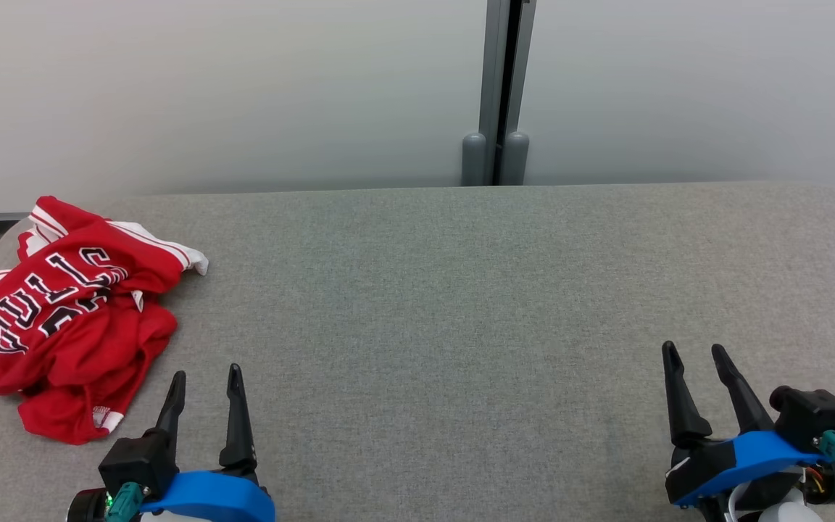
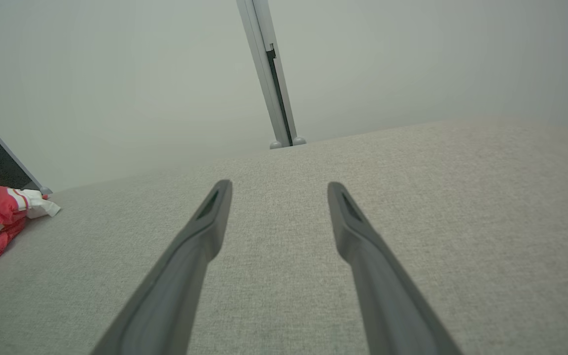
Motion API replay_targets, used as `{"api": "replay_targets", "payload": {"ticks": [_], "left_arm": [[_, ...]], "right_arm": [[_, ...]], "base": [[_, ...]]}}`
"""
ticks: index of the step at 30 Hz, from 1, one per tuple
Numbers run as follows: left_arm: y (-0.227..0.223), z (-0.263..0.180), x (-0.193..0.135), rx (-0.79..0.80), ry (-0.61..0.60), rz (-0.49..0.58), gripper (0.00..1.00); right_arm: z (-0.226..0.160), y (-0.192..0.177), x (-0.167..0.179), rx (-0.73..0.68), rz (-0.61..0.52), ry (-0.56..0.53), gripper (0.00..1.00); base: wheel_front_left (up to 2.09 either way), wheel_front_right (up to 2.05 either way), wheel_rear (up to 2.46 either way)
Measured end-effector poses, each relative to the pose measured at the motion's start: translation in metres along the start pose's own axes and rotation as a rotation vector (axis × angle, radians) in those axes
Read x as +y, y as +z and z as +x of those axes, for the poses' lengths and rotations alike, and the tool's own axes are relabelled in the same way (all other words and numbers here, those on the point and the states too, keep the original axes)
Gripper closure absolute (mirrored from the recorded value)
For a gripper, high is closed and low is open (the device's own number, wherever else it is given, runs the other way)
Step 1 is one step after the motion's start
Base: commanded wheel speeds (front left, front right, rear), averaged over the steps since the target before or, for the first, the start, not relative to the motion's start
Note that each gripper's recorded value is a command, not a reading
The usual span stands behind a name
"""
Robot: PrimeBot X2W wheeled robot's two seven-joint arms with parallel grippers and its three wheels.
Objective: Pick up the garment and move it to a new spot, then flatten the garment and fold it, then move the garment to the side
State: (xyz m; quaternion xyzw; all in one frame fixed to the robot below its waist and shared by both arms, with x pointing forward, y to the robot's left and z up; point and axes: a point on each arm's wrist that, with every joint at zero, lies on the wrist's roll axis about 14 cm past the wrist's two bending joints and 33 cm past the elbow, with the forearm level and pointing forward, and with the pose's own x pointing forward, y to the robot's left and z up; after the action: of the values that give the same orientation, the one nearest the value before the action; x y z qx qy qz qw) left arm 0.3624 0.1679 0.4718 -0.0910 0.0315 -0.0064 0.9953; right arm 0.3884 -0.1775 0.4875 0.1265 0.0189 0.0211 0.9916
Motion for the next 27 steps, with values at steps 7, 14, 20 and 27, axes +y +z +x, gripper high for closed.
{"api": "replay_targets", "payload": {"ticks": [7, 14, 20, 27], "left_arm": [[-0.0039, -0.0022, -0.0018, 0.005, -0.007, 0.044, 0.0], [-0.0071, -0.0032, -0.0011, 0.011, -0.006, 0.067, 0.0], [-0.0074, -0.0039, -0.0017, 0.01, -0.008, 0.096, 0.0], [-0.0068, -0.0043, -0.0017, 0.01, -0.01, 0.094, 0.0]], "right_arm": [[0.0004, -0.0002, 0.0028, 0.005, -0.056, 0.014, 0.0], [0.0004, -0.0013, 0.0029, 0.012, -0.112, 0.02, 0.0], [-0.0001, -0.0027, 0.0042, 0.018, -0.163, 0.029, 0.0], [-0.001, -0.0024, 0.0036, 0.017, -0.165, 0.028, 0.0]], "base": [[0.0, 0.0, 0.0], [0.0, 0.0, 0.0], [0.0, 0.0, 0.0], [0.0, 0.0, 0.0]]}}
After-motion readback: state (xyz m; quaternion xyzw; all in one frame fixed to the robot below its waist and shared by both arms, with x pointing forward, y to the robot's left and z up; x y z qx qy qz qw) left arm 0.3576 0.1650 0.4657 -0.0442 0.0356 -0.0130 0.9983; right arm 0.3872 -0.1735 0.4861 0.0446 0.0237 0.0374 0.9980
